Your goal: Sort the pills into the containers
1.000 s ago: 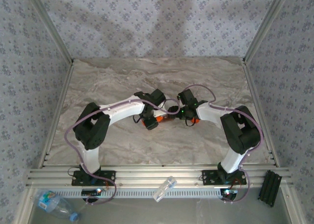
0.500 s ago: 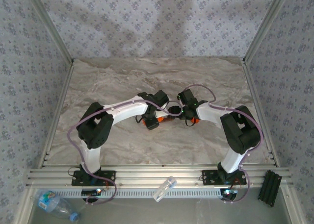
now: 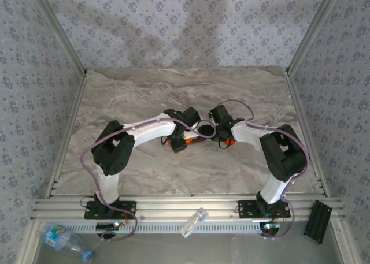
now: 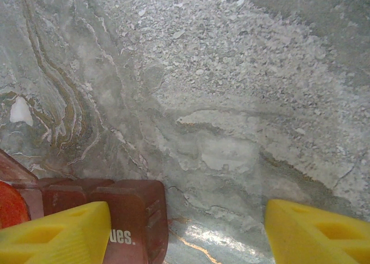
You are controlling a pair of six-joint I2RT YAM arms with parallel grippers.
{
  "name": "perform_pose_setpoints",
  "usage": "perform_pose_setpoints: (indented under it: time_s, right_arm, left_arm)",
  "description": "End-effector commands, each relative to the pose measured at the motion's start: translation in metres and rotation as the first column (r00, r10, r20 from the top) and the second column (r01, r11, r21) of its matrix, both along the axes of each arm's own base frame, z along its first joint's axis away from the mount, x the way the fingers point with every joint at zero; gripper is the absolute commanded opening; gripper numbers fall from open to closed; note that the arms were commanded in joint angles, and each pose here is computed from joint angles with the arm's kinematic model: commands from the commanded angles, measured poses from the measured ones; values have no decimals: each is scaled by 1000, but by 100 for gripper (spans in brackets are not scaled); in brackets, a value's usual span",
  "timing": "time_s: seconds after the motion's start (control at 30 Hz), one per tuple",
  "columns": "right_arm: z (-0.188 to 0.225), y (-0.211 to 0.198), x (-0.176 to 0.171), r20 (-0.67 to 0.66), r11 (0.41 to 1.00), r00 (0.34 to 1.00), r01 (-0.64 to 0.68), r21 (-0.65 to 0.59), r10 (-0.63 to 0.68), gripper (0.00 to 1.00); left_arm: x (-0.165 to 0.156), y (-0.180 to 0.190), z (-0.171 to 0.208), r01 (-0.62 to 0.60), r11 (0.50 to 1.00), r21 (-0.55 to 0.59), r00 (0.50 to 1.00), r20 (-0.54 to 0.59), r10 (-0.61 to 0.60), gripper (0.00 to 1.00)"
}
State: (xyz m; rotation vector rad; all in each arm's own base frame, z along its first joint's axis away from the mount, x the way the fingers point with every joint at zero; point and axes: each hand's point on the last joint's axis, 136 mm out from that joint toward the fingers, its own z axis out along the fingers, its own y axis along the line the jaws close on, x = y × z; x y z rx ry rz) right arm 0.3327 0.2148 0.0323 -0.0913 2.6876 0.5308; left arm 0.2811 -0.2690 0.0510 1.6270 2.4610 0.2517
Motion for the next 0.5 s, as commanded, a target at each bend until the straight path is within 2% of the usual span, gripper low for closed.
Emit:
perform_pose_setpoints:
  time_s: [0.0, 0.47]
  right_arm:
    - [-19, 4, -10, -59, 1000, 998, -11, 10, 11, 72]
    - [-20, 4, -10, -64, 1000, 998, -11, 11, 12, 72]
  left_arm:
    - [1, 0, 6, 30, 999, 36, 999, 17, -30, 0]
    - [4, 5, 17, 55, 996, 70, 997, 46, -58, 0]
